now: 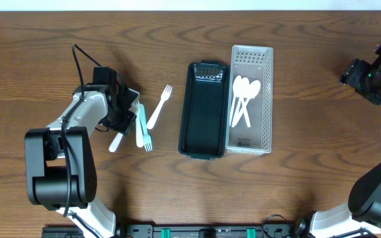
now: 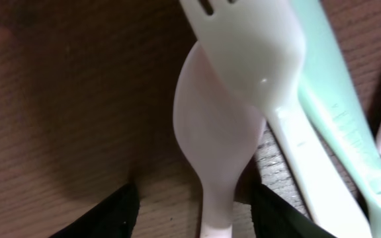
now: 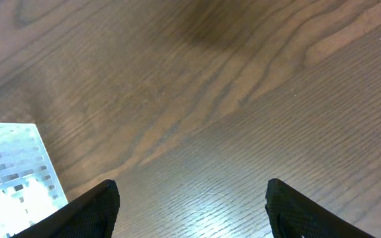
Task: Pack container
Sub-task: 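Reach the left gripper to the white spoon and grasp it, then carry the spoon right into the black tray and release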
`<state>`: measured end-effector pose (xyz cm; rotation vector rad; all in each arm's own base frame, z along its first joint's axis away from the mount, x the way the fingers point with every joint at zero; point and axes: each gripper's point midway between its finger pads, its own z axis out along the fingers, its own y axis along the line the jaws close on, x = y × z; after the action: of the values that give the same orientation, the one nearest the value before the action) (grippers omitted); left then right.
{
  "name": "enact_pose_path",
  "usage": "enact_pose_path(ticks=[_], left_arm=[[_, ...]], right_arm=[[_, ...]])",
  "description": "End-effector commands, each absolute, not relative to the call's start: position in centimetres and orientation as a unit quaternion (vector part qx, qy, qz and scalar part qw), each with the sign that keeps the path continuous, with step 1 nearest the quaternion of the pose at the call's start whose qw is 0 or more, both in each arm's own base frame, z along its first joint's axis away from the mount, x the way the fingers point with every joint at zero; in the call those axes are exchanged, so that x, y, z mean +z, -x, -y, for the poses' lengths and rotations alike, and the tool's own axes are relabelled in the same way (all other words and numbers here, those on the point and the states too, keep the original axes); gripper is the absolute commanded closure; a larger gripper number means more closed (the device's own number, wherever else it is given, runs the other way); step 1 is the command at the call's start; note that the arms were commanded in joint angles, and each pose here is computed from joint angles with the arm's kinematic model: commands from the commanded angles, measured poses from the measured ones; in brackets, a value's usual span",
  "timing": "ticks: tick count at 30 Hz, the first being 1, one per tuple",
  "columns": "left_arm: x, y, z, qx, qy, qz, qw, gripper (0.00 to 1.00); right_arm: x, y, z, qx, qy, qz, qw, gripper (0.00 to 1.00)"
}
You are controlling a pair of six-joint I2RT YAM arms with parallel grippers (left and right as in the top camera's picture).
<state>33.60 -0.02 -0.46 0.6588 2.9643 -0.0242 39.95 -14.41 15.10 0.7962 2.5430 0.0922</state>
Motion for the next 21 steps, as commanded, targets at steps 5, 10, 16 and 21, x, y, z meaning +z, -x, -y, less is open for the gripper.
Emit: enact_pose_path(ticks=[5, 10, 16, 21], left_arm=[[-1.4, -33.0, 0.5, -0.012, -0.221, -0.975, 0.037, 0.79], [-0.4, -32.7, -0.4, 0.01, -0.192, -0.981, 0.029, 0.91], [5.0, -32.9, -0.6, 0.019, -0.182, -0.982, 0.043, 0.91], [11.1, -33.8, 1.1, 0.005, -0.131, -0.985, 0.109, 0.91]], right_arm=[[14.7, -39.7, 14.8, 0.032, -0.29, -0.929, 0.229, 0.26], [14.7, -39.7, 14.8, 0.032, -0.29, -0.929, 0.229, 0.27], [14.7, -39.7, 14.7, 0.032, -0.29, -0.929, 0.229, 0.28], [14.7, -39.7, 14.7, 0.032, -0.29, -0.929, 0.229, 0.28]])
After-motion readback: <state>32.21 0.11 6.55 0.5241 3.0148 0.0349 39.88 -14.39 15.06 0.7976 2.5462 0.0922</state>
